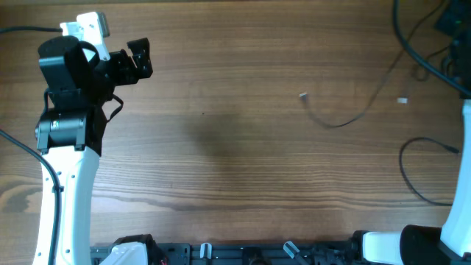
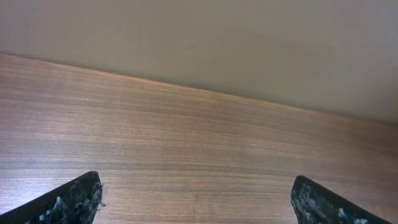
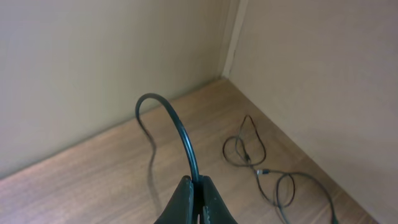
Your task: Untangle cables
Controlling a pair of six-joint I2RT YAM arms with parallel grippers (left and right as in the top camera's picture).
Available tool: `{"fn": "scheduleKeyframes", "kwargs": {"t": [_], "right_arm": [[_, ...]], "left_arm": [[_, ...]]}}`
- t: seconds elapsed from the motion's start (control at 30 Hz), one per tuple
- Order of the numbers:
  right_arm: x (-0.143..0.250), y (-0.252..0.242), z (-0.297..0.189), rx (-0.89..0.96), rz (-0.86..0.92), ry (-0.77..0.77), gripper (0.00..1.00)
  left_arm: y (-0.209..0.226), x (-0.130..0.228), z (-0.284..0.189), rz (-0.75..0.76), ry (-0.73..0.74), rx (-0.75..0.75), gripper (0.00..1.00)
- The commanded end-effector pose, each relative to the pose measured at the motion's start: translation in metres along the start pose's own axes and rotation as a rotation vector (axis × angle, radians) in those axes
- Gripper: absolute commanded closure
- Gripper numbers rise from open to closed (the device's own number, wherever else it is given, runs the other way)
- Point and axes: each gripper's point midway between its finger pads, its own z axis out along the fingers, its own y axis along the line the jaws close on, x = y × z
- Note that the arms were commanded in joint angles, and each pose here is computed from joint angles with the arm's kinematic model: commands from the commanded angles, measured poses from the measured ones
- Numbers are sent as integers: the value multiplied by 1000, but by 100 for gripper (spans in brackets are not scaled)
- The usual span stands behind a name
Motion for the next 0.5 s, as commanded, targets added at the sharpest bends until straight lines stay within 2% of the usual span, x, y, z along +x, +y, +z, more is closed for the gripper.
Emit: {"fn": "scheduleKeyframes", "kwargs": {"t": [0.0, 0.17, 0.47], "right_arm": [[-9, 0, -6, -75, 18, -12, 96], [0, 6, 21, -60, 7, 30, 96], [13, 16, 99, -16, 26, 66, 96]], "left_arm": [[-3, -5, -6, 23, -21, 16, 1], [-3, -5, -6, 23, -20, 16, 1], [-11, -4, -7, 24, -17, 60, 2]]}}
